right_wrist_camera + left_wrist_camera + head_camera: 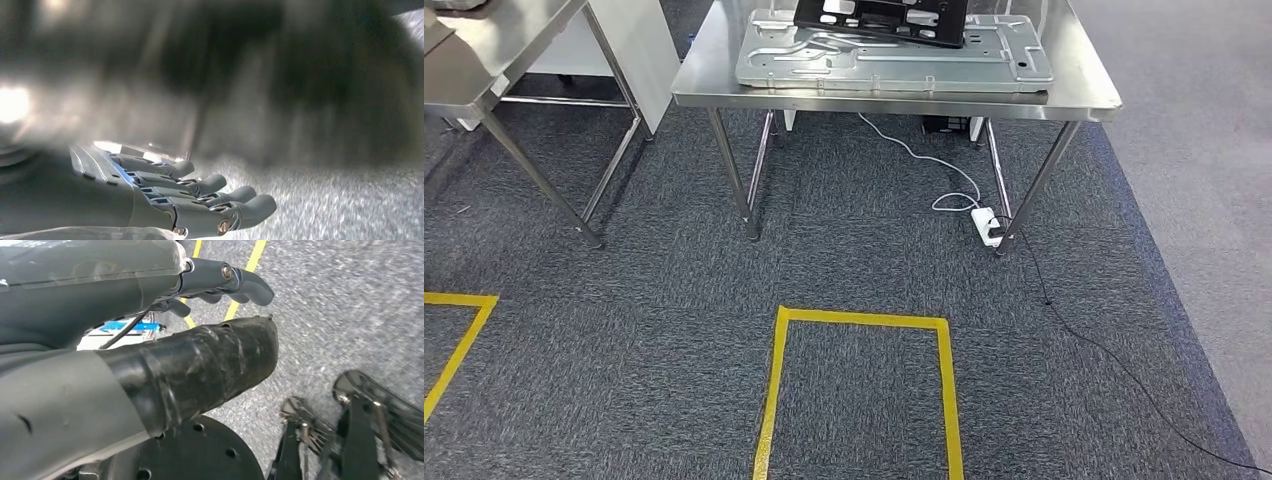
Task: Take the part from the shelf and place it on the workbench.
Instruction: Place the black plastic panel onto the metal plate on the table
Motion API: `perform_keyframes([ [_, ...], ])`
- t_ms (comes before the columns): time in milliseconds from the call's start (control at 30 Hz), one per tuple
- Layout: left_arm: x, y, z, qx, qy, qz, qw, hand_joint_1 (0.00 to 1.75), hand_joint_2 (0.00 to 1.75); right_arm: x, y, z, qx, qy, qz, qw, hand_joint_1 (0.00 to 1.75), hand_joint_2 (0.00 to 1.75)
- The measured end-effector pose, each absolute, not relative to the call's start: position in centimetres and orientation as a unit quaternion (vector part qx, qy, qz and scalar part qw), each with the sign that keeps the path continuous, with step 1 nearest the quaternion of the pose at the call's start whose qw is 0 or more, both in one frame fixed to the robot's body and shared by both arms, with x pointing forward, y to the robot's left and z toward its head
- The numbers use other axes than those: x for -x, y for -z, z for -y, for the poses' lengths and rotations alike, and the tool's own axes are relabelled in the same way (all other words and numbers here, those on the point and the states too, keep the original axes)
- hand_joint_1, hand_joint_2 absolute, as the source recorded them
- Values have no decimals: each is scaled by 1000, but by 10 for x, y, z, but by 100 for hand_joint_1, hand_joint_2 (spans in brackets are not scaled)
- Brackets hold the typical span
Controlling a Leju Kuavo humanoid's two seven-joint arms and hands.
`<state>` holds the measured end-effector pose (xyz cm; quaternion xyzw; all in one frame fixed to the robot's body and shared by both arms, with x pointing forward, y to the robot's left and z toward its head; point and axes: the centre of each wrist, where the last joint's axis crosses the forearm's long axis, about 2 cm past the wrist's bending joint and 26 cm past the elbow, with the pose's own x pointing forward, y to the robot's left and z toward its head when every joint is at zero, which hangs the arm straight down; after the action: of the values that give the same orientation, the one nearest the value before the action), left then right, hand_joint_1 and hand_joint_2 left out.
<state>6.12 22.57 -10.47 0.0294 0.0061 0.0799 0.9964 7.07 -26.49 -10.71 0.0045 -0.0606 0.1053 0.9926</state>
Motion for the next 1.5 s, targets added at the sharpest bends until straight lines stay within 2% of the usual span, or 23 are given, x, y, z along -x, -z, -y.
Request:
perform_keyframes([
  [1500, -61, 104, -220, -23, -82, -11, 996, 0, 0, -73, 107, 271, 2, -117, 68, 991, 0, 175],
])
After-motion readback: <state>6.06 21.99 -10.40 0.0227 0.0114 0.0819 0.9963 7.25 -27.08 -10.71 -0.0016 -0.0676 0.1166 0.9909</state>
